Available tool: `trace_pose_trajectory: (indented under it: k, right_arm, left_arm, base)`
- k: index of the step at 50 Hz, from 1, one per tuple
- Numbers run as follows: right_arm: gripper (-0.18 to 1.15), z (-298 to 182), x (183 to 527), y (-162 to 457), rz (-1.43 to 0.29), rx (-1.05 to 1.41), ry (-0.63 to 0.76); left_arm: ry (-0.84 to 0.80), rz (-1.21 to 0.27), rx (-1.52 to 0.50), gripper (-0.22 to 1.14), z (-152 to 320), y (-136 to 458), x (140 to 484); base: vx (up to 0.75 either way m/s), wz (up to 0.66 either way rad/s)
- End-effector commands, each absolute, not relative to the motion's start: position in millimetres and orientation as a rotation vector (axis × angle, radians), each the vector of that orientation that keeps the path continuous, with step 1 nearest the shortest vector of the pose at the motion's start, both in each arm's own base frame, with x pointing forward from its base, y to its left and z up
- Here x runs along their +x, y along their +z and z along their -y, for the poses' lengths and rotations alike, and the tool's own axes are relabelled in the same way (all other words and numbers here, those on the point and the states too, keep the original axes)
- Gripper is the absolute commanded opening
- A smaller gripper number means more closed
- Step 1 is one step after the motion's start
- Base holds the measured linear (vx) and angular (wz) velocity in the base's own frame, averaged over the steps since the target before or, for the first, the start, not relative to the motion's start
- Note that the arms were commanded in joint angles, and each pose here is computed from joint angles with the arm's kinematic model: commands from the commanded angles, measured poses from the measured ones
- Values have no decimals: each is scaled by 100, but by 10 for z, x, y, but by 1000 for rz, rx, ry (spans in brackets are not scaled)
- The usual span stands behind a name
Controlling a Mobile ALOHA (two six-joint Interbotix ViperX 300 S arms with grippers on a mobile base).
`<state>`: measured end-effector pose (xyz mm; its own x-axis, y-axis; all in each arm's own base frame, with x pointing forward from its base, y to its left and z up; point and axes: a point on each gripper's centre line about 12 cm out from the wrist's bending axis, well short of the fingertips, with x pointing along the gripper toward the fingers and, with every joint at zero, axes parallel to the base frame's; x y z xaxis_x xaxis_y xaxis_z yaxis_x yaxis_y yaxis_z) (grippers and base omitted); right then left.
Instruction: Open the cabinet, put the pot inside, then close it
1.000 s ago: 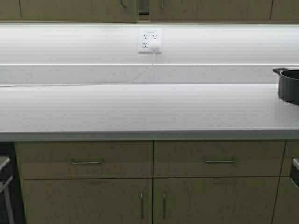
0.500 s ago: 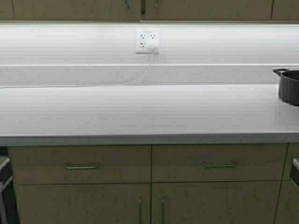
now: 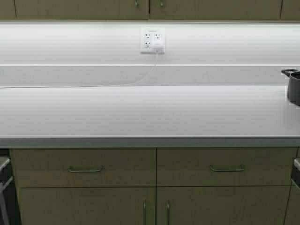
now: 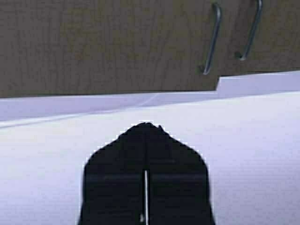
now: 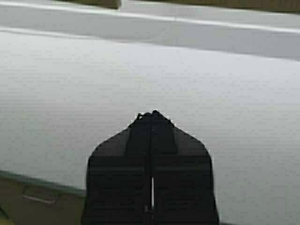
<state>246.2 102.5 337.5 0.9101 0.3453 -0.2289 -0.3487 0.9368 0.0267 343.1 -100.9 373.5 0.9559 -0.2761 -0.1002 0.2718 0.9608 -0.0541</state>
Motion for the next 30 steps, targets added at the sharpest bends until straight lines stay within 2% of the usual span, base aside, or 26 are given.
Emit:
trace_pose_trajectory:
  k: [1, 30]
  right_arm:
    - [6, -1050, 2474, 3510, -199, -6, 367]
    - [6, -1014, 2394, 3525, -186, 4, 366]
  left_arm:
    - [-297, -62, -43, 4, 1024, 3836, 3256]
    - [-300, -84, -44, 4, 1031, 3734, 3228]
  base:
    - [4, 7]
    - [6, 5]
